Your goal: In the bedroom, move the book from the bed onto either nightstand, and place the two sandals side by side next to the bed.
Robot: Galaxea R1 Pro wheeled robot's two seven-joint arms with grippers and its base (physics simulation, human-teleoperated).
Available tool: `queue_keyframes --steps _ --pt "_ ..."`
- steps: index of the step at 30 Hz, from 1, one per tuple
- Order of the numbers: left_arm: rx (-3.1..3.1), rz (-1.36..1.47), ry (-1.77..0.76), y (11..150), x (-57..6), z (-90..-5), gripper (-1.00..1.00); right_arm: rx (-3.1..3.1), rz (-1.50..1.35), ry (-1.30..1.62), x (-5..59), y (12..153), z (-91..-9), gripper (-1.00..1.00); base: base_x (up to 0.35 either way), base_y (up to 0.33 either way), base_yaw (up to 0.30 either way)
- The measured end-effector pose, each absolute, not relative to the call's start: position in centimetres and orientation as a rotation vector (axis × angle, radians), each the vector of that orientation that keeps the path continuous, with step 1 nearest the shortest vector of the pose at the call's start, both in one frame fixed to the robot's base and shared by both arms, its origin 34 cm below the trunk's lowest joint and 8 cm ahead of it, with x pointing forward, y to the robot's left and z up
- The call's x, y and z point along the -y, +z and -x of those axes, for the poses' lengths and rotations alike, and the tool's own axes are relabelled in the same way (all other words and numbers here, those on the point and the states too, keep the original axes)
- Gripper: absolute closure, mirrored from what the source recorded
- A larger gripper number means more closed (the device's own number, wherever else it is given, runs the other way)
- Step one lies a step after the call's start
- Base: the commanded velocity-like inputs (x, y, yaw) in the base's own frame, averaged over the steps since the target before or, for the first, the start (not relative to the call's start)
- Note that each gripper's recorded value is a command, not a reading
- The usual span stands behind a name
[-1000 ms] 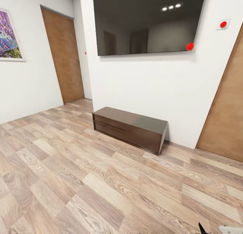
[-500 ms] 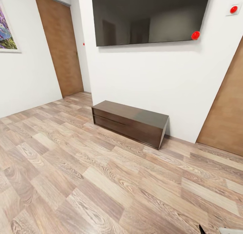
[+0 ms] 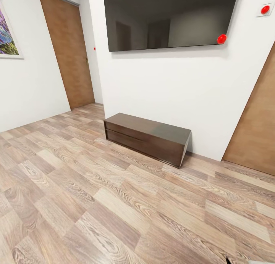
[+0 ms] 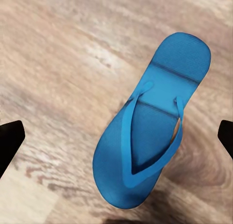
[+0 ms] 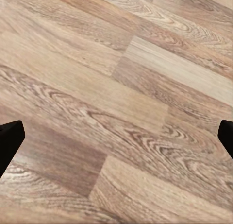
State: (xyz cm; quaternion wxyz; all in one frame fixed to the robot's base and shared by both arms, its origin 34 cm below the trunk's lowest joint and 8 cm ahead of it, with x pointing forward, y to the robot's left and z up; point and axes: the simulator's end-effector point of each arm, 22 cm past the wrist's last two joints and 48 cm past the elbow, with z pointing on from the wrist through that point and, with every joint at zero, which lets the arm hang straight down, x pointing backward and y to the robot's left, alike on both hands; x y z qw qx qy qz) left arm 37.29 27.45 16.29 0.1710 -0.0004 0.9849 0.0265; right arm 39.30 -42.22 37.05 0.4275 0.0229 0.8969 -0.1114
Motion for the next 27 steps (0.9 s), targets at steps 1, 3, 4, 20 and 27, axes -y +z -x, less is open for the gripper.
queue_keyframes --steps 1,3,4,20,27 --pt "-2.797 0.001 0.075 16.3 -27.4 -37.3 -1.0 -2.24 -0.057 -0.278 42.2 37.0 -39.3 -1.0 0.0 0.0 0.0" --pt "-2.8 -0.002 0.078 16.4 -27.5 -37.5 -1.0 -2.242 -0.058 -0.279 42.2 37.0 -39.2 -1.0 0.0 0.0 0.0" --pt "-2.799 -0.003 0.079 16.4 -27.5 -37.7 -1.0 -2.243 -0.058 -0.279 42.2 37.0 -39.2 -1.0 0.0 0.0 0.0" --pt "-2.769 -0.01 0.081 17.2 -27.6 -40.9 -1.0 -2.262 -0.056 -0.28 42.2 36.3 -38.9 -1.0 0.0 0.0 0.0" --pt "-2.811 -0.011 0.085 16.5 -27.7 -40.9 -1.0 -2.287 -0.051 -0.283 42.3 35.4 -38.5 -1.0 0.0 0.0 0.0"
